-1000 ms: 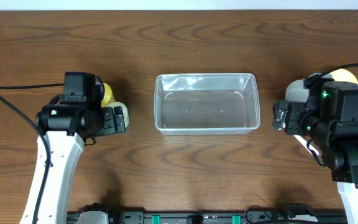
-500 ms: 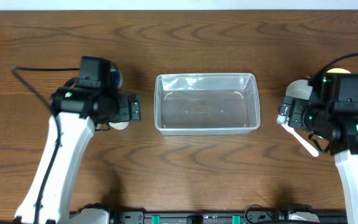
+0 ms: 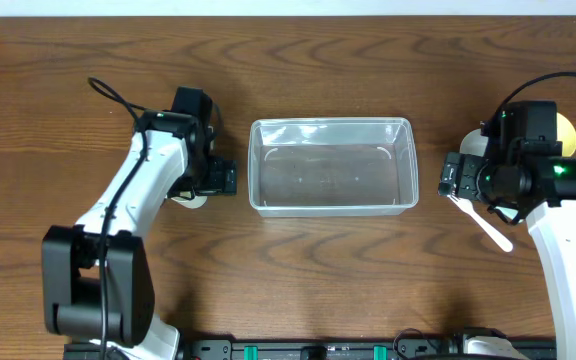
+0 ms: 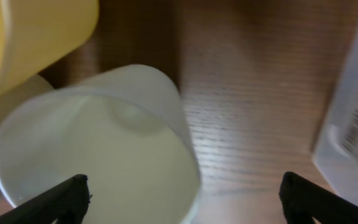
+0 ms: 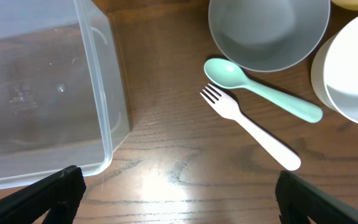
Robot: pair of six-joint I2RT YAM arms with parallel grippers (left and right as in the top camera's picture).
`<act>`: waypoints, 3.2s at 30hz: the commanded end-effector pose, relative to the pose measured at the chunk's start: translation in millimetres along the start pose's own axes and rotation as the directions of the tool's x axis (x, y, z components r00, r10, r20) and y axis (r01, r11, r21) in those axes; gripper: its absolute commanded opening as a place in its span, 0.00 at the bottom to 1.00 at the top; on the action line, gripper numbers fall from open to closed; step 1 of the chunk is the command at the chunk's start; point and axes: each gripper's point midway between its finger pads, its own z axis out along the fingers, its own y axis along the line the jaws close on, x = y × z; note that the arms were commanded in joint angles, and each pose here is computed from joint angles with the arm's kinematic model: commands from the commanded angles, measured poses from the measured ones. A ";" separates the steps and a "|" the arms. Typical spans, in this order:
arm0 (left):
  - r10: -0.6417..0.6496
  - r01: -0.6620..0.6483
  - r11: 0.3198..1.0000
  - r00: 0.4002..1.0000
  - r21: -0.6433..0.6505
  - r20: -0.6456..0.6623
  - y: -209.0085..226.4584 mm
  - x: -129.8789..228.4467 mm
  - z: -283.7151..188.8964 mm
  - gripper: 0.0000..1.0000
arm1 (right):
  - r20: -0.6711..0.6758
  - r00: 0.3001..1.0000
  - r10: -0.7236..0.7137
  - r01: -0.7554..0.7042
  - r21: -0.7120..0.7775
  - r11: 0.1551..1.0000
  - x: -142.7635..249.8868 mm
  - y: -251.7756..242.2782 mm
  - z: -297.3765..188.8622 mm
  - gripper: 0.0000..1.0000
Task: Pack container
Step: 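Move the left gripper to the white cup and grasp its rim, then carry the white cup into the box's back-left corner and release, then move the left gripper back and grasp the yellow cup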
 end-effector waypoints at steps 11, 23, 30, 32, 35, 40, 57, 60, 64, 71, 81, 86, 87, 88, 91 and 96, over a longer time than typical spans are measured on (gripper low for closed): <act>-0.004 0.006 0.998 1.000 -0.064 0.027 9.9 -8.3 1.4 0.24 | -0.010 1.000 0.004 -0.004 0.006 1.000 0.4 -2.9 -2.6 0.99; 0.016 -0.015 0.998 1.000 -0.064 0.020 3.8 -4.7 -0.1 0.06 | -0.017 1.000 0.004 -0.004 0.008 1.000 2.0 -3.3 -2.6 0.99; 0.130 -0.126 0.991 0.981 -0.035 0.145 -35.6 -5.1 -49.6 0.06 | -0.015 1.000 0.004 -0.004 0.016 1.000 1.7 -4.6 -2.6 0.99; 0.155 -0.156 0.988 0.961 -0.015 0.228 -48.5 -9.9 -84.7 0.06 | -0.015 1.000 0.004 -0.004 0.016 1.000 1.8 -4.6 -2.6 0.99; 0.150 -0.168 0.986 0.924 0.022 0.352 -62.3 -21.0 -137.3 0.06 | -0.016 1.000 0.004 -0.004 0.016 1.000 1.8 -4.6 -2.6 0.99; 0.173 -0.225 0.973 0.865 0.057 0.470 -91.6 -35.9 -187.3 0.06 | -0.015 1.000 0.004 -0.004 0.016 1.000 1.8 -4.6 -2.6 0.99; 0.341 -0.352 0.935 0.926 0.040 0.164 -156.6 -39.5 -55.7 0.06 | -0.028 1.000 0.005 -0.004 0.018 1.000 4.8 -5.1 -2.7 0.99; 0.361 -0.369 0.929 0.922 0.032 0.139 -160.2 -44.2 -35.6 0.06 | -0.026 1.000 0.005 -0.004 0.017 1.000 4.5 -5.0 -2.7 0.99; 0.364 -0.369 0.929 0.925 0.025 0.107 -162.2 -47.1 -14.3 0.06 | -0.030 1.000 0.005 -0.004 0.019 1.000 5.4 -5.3 -2.7 0.99; 0.420 -0.421 0.907 0.901 -0.016 0.111 -159.8 -53.9 -5.9 0.29 | -0.034 0.999 0.005 -0.004 0.019 1.000 6.4 -5.4 -2.7 0.99; 0.417 -0.415 0.907 0.861 -0.073 0.291 -154.1 -76.5 -113.8 0.53 | -0.034 0.999 0.004 -0.004 0.019 1.000 6.4 -5.5 -2.7 0.99; 0.313 -0.298 0.949 0.840 -0.106 0.443 -109.7 -87.8 -181.7 0.66 | -0.033 0.999 0.004 -0.003 0.027 1.000 6.2 -6.7 -2.7 0.99; 0.275 -0.259 0.961 0.848 -0.098 0.452 -97.6 -89.7 -186.8 0.66 | -0.032 0.999 0.004 -0.003 0.033 0.999 6.0 -7.9 -2.8 0.99; 0.225 -0.206 0.974 0.863 -0.091 0.452 -81.3 -92.2 -189.2 0.66 | -0.029 1.000 0.004 -0.003 0.046 0.999 5.6 -10.1 -2.8 0.99; 0.074 -0.049 0.996 0.910 -0.073 0.407 -34.4 -97.4 -178.7 0.68 | -0.028 1.000 0.004 -0.002 0.052 0.999 5.4 -11.2 -2.9 0.99; -0.104 0.120 0.992 0.960 -0.045 0.259 19.7 -96.2 -122.8 0.68 | -0.028 1.000 0.004 -0.003 0.052 0.999 5.3 -11.0 -2.9 0.99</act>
